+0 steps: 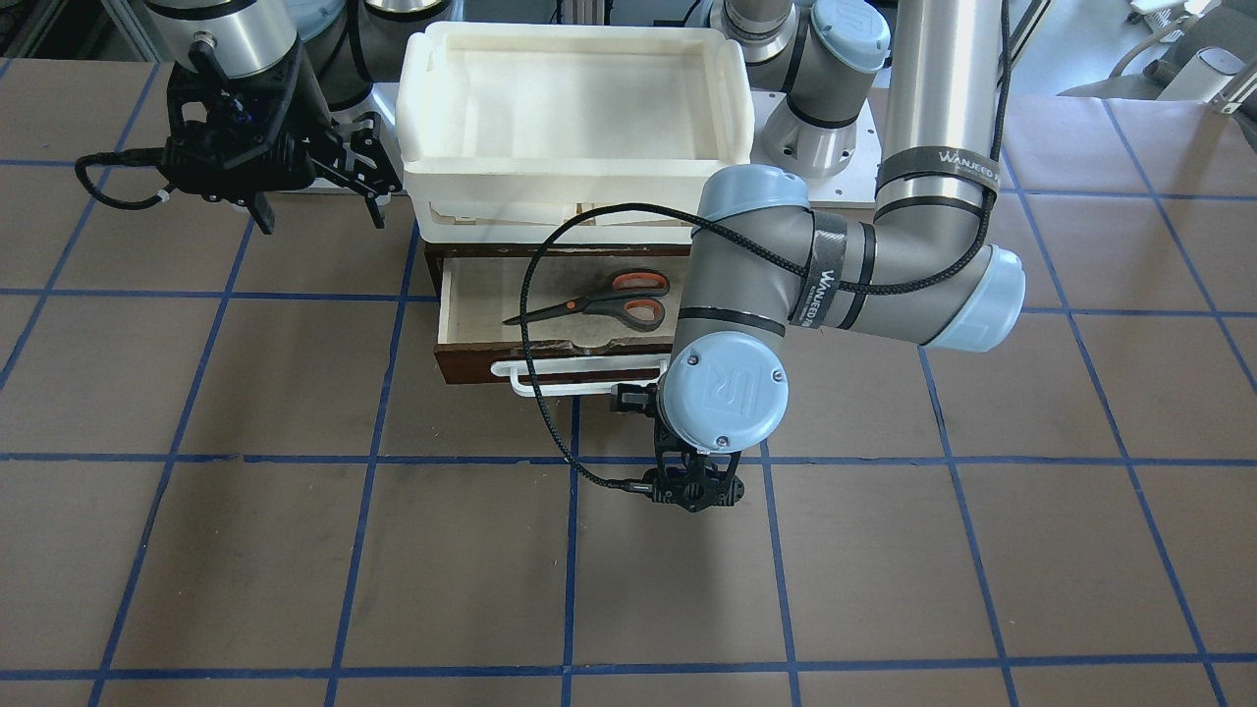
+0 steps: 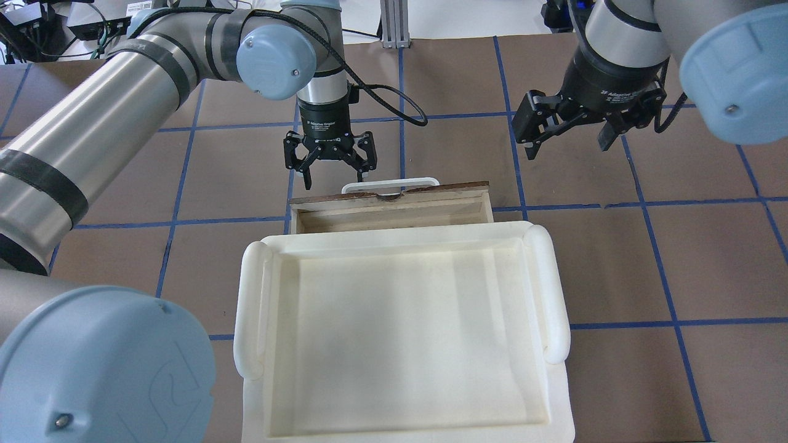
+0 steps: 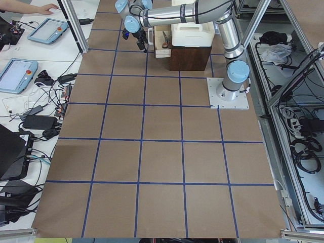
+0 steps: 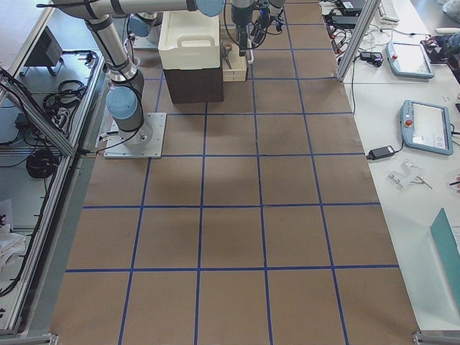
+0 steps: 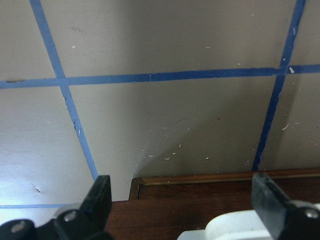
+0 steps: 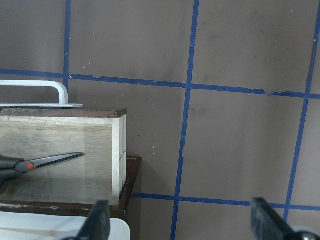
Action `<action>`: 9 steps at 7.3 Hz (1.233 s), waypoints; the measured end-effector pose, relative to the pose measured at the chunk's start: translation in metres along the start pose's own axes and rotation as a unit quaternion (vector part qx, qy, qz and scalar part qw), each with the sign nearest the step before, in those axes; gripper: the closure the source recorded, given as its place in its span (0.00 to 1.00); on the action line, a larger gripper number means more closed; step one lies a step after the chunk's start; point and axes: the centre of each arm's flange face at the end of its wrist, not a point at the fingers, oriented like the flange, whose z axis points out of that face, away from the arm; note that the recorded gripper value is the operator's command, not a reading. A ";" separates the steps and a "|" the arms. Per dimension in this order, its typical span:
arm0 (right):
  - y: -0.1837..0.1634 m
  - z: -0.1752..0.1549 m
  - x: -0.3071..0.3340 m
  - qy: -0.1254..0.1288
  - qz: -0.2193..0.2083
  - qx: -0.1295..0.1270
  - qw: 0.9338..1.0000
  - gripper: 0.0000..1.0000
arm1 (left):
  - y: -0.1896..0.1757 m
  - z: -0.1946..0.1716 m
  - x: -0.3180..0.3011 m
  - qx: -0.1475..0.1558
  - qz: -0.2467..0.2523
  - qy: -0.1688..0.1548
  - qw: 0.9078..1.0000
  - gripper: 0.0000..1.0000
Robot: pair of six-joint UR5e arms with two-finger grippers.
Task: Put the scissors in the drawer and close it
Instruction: 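Lower the left gripper toward the white drawer handle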
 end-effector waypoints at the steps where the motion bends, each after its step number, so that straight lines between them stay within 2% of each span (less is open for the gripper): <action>1: 0.000 0.000 0.000 0.000 0.000 0.000 1.000 0.00 | 0.002 0.003 0.001 -0.005 0.001 -0.001 1.000 0.00; 3: 0.003 -0.004 0.001 0.001 0.001 0.003 1.000 0.00 | 0.006 -0.004 -0.003 0.002 0.000 0.002 1.000 0.00; 4: 0.006 -0.008 0.001 0.002 0.001 0.006 1.000 0.00 | 0.003 -0.010 -0.003 0.019 0.001 0.008 1.000 0.00; 6: 0.007 -0.009 0.001 0.002 0.001 0.006 1.000 0.00 | -0.009 -0.026 0.009 0.092 0.010 0.025 0.995 0.00; 7: 0.008 -0.008 0.000 0.001 0.000 0.005 1.000 0.00 | -0.009 -0.032 0.018 0.113 0.017 0.034 0.993 0.00; 9: 0.010 -0.004 -0.002 0.000 -0.001 -0.003 1.000 0.00 | 0.009 -0.040 0.045 0.130 0.038 0.035 0.990 0.00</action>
